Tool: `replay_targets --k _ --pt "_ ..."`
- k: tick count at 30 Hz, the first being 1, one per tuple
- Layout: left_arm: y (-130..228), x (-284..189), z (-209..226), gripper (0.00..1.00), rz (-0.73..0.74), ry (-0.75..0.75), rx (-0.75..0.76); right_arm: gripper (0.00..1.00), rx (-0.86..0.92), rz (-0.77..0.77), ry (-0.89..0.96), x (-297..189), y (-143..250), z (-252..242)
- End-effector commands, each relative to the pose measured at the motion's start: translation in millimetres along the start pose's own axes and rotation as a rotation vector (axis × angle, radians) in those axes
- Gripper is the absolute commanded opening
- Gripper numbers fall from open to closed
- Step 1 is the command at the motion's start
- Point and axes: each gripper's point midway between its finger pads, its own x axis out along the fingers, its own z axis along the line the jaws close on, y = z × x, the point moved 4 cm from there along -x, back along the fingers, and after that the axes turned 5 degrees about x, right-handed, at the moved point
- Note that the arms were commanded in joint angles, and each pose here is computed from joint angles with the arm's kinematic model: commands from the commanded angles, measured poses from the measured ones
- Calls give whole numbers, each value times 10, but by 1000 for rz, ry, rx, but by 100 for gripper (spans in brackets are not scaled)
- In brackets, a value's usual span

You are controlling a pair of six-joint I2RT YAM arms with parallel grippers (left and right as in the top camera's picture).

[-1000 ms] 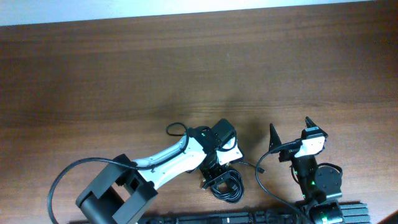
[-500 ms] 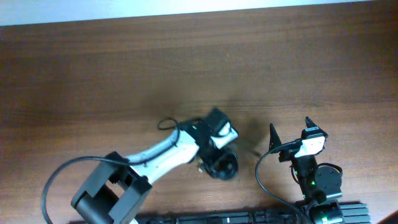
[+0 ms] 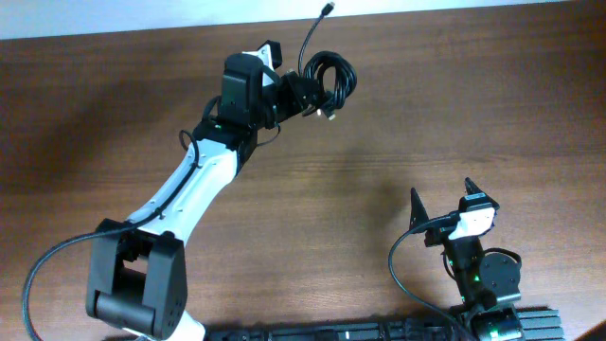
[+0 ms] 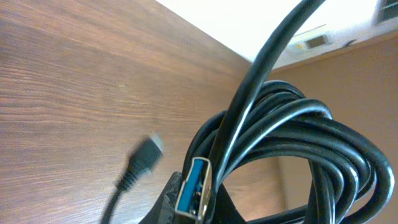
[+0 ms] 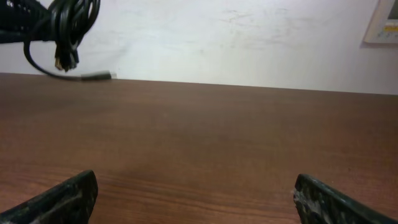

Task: Untangle cables
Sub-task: 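Lift the cable bundle with the left gripper and carry it toward the right gripper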

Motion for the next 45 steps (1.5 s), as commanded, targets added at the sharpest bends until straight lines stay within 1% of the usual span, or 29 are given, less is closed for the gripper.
replay_targets --k 1,6,7,8,9,11,14,16,20,22,24,27,30,34,35,38,39,41,42,45 --pt "-46 -13 -158 0 12 79 -56 99 1 3 1 0 20 -4" --pt "-260 -51 -380 0 -91 182 24 99 1 -9 -1 0 -6 -1" --pt "-298 -69 -452 0 -110 218 71 100 2 -12 -6 0 -12 6" --pt "-305 -101 -569 0 -113 282 165 100 2 -19 -10 0 -27 11" --pt "-265 -155 -730 0 -99 382 313 99 18 -31 -30 -1 -53 39" --pt "-166 -221 -875 0 -62 494 455 100 35 -60 -107 -11 -122 141" --pt "-67 -268 -937 0 -10 567 511 100 24 -128 -193 -45 -272 258" --pt "-27 -288 -958 0 3 596 555 100 20 -143 -223 -73 -349 302" --pt "107 -305 -1038 0 27 662 669 100 26 -93 -218 -139 -449 312" --pt "138 -292 -1066 0 29 668 675 99 26 -87 -217 -196 -558 322" --pt "140 -281 -1065 0 28 660 671 100 25 -93 -218 -277 -729 338" --pt "181 -260 -1103 0 31 663 673 100 31 -51 -186 -336 -842 313" --pt "242 -213 -1167 0 29 657 672 100 31 29 -166 -333 -947 308" --pt "304 -138 -1173 0 22 573 664 100 42 128 -168 -213 -1075 335" --pt "308 -137 -1152 0 20 529 668 100 45 162 -164 -171 -1087 336" --pt "278 -209 -1051 0 -10 317 718 100 57 253 -178 -69 -1140 370" --pt "231 -290 -980 0 -31 192 740 100 63 279 -197 -31 -1213 406" --pt "167 -411 -929 0 -56 87 750 100 71 286 -257 -2 -1323 493" --pt "151 -516 -950 0 -64 58 791 100 77 284 -315 3 -1393 572" --pt "148 -779 -1088 0 -80 60 920 100 83 224 -467 -30 -1585 763"
